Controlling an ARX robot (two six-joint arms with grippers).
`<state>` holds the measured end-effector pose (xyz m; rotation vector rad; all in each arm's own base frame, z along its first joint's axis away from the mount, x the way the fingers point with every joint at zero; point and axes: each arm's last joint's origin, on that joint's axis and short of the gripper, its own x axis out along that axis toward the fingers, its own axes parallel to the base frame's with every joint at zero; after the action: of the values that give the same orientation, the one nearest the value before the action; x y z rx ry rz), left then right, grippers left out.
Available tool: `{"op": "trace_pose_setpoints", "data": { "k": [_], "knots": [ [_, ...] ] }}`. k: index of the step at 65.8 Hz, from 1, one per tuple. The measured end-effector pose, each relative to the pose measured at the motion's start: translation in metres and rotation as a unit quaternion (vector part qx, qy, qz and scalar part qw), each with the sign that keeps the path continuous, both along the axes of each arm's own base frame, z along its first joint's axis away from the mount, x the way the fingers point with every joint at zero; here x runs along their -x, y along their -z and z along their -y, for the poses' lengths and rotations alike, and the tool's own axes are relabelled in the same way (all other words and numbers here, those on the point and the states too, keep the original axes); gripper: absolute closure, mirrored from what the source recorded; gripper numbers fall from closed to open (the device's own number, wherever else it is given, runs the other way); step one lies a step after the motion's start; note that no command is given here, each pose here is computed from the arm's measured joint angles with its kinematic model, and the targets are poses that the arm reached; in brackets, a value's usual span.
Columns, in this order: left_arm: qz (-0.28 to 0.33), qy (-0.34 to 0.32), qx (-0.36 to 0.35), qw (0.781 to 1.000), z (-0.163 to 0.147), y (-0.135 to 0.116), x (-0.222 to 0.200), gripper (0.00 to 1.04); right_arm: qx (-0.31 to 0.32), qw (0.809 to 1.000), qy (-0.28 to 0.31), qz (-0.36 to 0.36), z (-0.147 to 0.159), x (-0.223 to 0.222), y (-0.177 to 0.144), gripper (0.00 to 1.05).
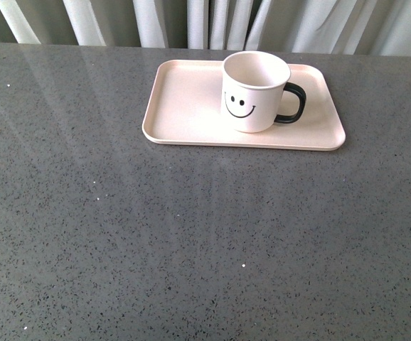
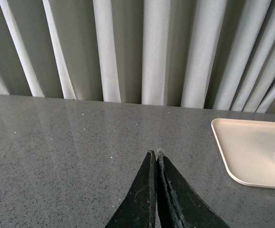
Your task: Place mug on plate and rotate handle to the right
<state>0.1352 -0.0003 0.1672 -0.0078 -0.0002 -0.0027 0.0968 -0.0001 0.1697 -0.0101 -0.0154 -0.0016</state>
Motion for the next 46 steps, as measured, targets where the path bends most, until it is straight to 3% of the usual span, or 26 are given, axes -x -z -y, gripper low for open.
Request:
{"op": "trace_pose_setpoints", "data": {
  "k": [46],
  "knots": [
    [0.007, 0.000, 0.000, 1.000, 0.000, -0.004, 0.023, 1.03, 0.000, 1.000, 0.000, 0.000, 0.000, 0.000, 0.000, 0.09]
  ]
}}
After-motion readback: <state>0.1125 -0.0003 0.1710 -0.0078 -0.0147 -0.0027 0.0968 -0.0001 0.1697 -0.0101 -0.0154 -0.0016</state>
